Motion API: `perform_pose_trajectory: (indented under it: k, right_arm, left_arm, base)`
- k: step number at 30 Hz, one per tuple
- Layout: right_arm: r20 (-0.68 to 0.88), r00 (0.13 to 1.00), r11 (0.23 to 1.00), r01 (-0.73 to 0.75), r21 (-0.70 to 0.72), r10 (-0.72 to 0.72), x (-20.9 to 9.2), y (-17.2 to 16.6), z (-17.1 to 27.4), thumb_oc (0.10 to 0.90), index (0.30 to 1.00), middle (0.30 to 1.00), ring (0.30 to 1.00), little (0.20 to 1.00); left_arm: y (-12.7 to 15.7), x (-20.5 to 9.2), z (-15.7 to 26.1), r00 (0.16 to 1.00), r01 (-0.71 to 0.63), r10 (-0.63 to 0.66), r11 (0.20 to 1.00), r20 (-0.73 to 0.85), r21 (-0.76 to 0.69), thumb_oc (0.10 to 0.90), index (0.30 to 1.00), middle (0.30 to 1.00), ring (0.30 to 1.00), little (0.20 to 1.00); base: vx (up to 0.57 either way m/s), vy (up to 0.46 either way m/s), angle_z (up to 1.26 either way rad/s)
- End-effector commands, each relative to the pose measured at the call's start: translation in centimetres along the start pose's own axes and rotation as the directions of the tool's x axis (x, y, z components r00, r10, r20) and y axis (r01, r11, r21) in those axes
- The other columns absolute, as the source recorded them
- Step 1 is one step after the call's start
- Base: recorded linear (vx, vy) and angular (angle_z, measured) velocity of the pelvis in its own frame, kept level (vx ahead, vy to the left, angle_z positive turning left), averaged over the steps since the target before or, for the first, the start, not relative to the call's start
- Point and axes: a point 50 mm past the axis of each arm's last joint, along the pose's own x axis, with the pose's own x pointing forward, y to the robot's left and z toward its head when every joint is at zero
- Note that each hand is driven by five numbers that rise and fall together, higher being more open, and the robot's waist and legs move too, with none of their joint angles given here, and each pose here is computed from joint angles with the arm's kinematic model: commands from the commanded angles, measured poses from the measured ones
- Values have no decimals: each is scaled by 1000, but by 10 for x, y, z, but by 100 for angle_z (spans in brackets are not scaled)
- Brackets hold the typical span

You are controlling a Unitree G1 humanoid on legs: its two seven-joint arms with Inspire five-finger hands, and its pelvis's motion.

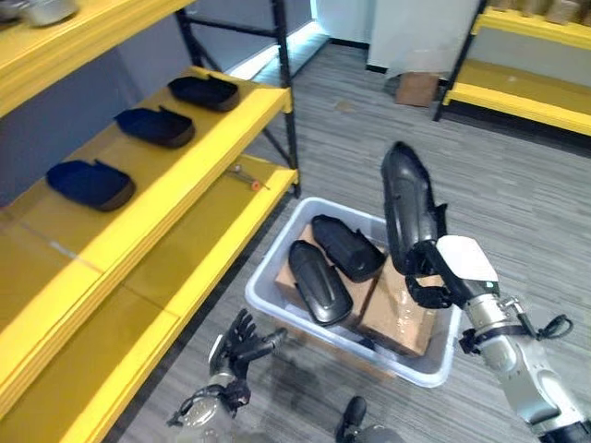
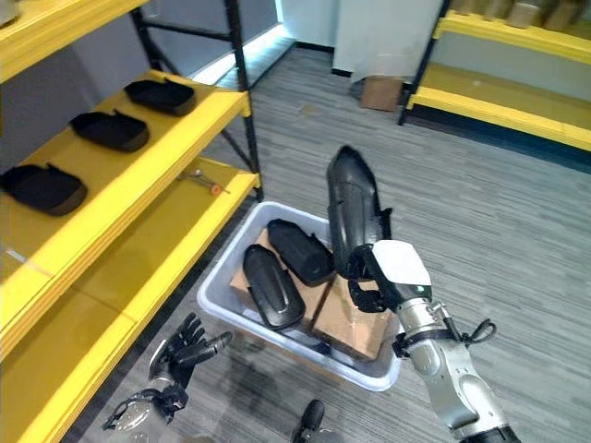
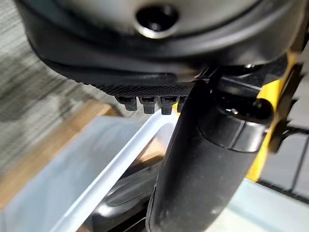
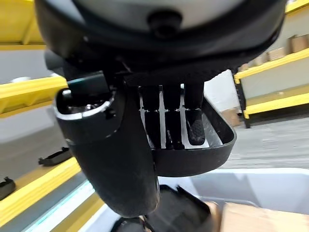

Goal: Move parts from the plastic box to the shelf.

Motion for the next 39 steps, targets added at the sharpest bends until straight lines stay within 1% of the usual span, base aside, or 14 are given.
perform_pose_trajectory:
  k: [1,4,8,13,18,25,27,28,30,33,34,37,39]
  right_arm:
    - [173,940,955,293,33,-294,15,-49,31,400,300,300,300,300]
    - [167,941,956,290,47,-294,14,-49,31,400,300,300,300,300]
    - [171,949,964,260,59,-266,15,-44,34,400,300,300,300,300]
    - [212,946,969,239,63,-247,20,-43,43,400,300,300,300,300]
    - [287,930,973,216,79,-229,33,-42,62,400,300,300,300,300]
    - [324,922,977,194,85,-211,38,-38,74,400,300,300,300,300]
    - [319,924,978,192,83,-208,37,-37,74,400,300,300,300,300]
    - [309,933,983,171,66,-183,34,-33,70,400,300,300,300,300]
    - [306,935,984,164,70,-177,32,-33,68,400,300,300,300,300]
    - [306,934,983,164,86,-182,29,-34,67,400,300,300,300,300]
    - [319,929,980,158,121,-190,27,-34,70,400,300,300,300,300]
    - [339,922,981,152,121,-185,29,-36,72,400,300,300,300,300]
    - [323,930,983,146,110,-175,26,-36,66,400,300,300,300,300]
  left_arm:
    - [5,-3,37,984,42,-51,998,170,53,900,1000,1000,1000,1000]
    - [8,-5,40,983,38,-51,997,178,74,900,1000,1000,1000,1000]
    - [19,-11,36,986,-5,-6,998,169,65,900,1000,1000,1000,1000]
    - [26,-15,37,984,-32,21,998,177,63,900,1000,1000,1000,1000]
    - [33,-19,38,980,-71,60,996,190,55,900,1000,1000,1000,1000]
    - [41,-25,40,975,-107,93,993,204,58,900,1000,1000,1000,1000]
    - [42,-25,40,974,-111,96,992,205,62,900,1000,1000,1000,1000]
    - [40,-22,42,977,-95,75,991,201,92,900,1000,1000,1000,1000]
    - [37,-17,47,978,-75,49,990,205,120,900,1000,1000,1000,1000]
    - [31,-14,49,979,-46,15,988,204,148,900,1000,1000,1000,1000]
    - [29,-14,50,978,-37,2,986,209,164,900,1000,1000,1000,1000]
    - [32,-14,47,980,-45,12,985,197,164,900,1000,1000,1000,1000]
    - [31,-14,44,982,-38,9,987,186,157,900,1000,1000,1000,1000]
  base:
    - [38,247,42]
    - [45,203,29]
    - [31,239,28]
    - [7,152,14]
    - [-4,145,20]
    - [19,176,16]
    - [8,226,48]
    - [-10,250,52]
    - [49,173,119]
    - [94,52,74]
    - [54,-18,71]
    - [141,-122,23]
    - [144,-91,38]
